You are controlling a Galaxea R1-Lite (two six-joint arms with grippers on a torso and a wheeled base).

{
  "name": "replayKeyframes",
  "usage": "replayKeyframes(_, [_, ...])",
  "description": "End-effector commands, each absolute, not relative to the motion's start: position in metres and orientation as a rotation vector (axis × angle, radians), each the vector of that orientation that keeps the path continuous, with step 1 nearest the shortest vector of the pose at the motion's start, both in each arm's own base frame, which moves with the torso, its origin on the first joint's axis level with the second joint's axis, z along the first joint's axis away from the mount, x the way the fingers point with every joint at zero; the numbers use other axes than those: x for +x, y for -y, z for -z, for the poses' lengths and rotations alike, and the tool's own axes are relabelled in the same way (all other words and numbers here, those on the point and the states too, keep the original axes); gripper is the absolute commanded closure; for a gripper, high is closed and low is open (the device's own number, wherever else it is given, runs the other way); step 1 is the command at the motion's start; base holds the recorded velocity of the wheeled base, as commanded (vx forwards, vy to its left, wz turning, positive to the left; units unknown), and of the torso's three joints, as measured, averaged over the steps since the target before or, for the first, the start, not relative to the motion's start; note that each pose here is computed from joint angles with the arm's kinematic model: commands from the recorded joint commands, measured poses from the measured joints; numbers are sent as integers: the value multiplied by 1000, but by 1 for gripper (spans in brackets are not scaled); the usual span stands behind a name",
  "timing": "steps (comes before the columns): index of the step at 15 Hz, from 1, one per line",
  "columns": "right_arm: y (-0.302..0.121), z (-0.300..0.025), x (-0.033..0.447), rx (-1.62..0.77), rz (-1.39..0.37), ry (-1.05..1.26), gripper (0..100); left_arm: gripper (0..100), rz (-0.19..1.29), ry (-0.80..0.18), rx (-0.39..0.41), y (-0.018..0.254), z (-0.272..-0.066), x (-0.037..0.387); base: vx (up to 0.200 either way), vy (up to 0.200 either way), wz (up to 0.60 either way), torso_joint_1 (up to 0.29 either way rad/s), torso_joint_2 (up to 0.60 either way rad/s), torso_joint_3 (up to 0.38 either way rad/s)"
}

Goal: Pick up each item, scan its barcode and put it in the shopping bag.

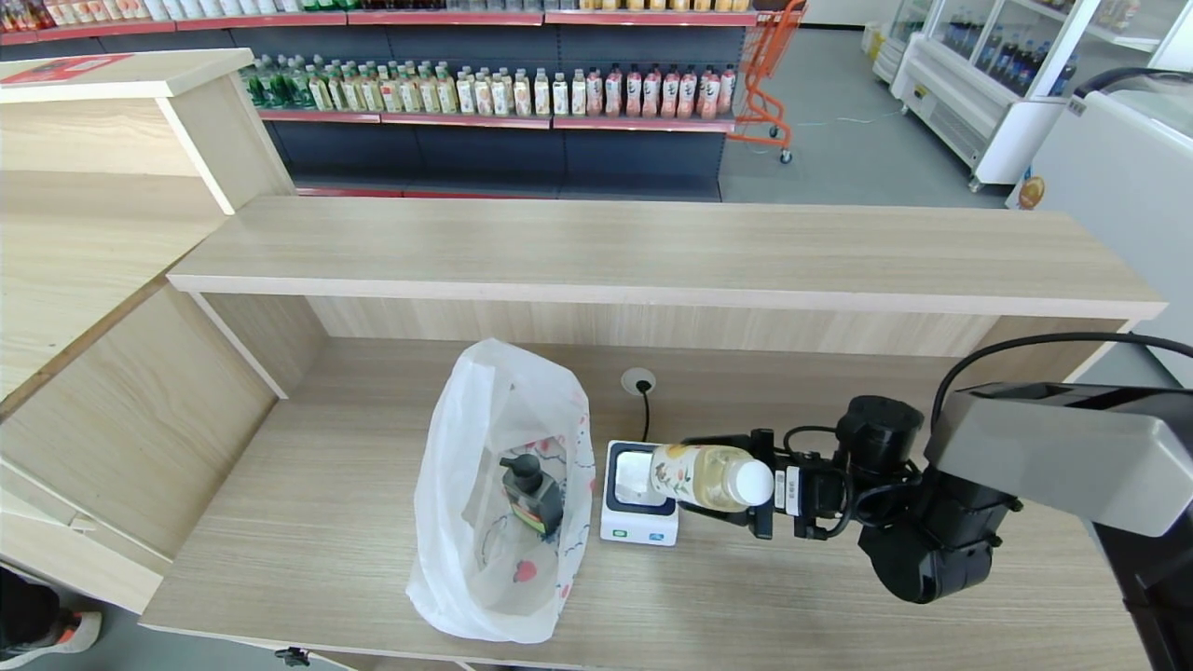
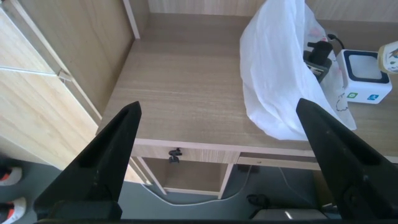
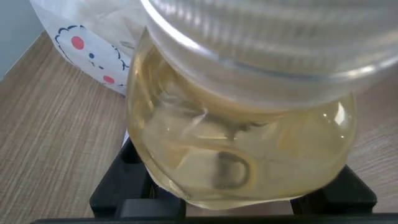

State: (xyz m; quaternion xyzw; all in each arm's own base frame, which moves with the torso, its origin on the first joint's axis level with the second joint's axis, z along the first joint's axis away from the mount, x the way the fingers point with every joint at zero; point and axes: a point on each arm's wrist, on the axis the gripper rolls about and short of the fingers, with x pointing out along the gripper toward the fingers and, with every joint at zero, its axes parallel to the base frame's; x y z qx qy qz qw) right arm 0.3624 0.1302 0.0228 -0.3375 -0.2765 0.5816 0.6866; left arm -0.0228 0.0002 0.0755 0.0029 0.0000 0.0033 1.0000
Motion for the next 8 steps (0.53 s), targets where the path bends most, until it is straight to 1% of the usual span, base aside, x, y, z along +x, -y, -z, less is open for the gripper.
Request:
replayKeyframes(1, [-138,-16,365,-748,-1319,622,100,0,-6,-2,6,0,-76,-23,0,0,0,0,0,0])
replayKeyframes(5, [-140,-8,369,-744,-1326,615,100,0,-8,-2,6,0,-76,-23,0,0,0,0,0,0])
replayKeyframes(8, [-138,-13,370,-751,-1313,625,100,0,-8,-2,6,0,-76,-23,0,0,0,0,0,0])
